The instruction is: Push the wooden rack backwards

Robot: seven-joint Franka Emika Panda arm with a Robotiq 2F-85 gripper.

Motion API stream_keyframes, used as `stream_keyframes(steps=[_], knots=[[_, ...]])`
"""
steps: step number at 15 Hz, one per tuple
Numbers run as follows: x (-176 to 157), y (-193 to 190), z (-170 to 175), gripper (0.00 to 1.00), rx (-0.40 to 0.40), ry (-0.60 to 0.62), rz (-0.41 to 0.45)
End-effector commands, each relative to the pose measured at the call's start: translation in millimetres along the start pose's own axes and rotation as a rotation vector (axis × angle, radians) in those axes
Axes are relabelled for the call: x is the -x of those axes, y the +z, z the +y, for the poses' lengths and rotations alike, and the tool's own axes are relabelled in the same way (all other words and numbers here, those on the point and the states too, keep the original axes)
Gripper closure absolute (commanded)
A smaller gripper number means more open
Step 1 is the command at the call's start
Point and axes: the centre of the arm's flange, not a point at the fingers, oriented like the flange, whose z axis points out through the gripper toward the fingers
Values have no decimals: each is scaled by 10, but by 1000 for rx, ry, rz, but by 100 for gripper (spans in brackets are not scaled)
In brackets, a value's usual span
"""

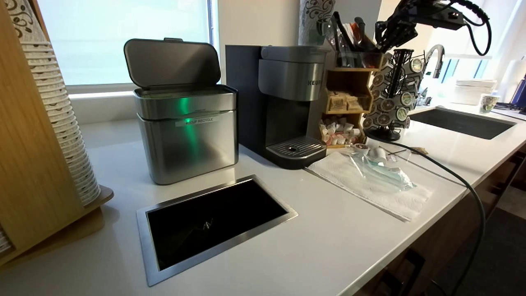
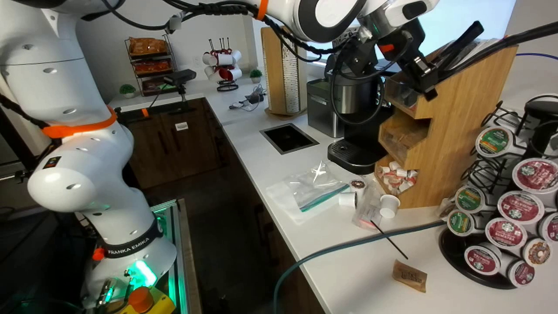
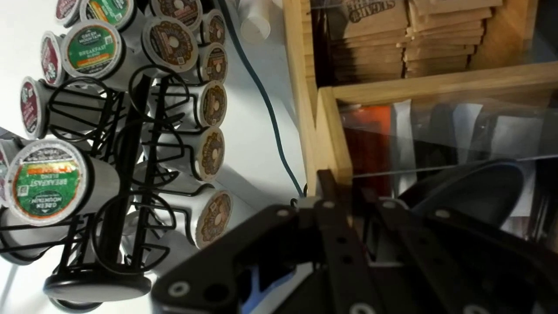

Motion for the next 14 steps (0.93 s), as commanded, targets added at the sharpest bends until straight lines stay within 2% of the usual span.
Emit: stream_keyframes(steps=[1, 7, 14], knots=[[-191, 136, 133, 97, 31, -22, 81], [-395, 317, 152, 97, 52, -73, 167], [-478, 389, -71, 97, 5, -131, 191]])
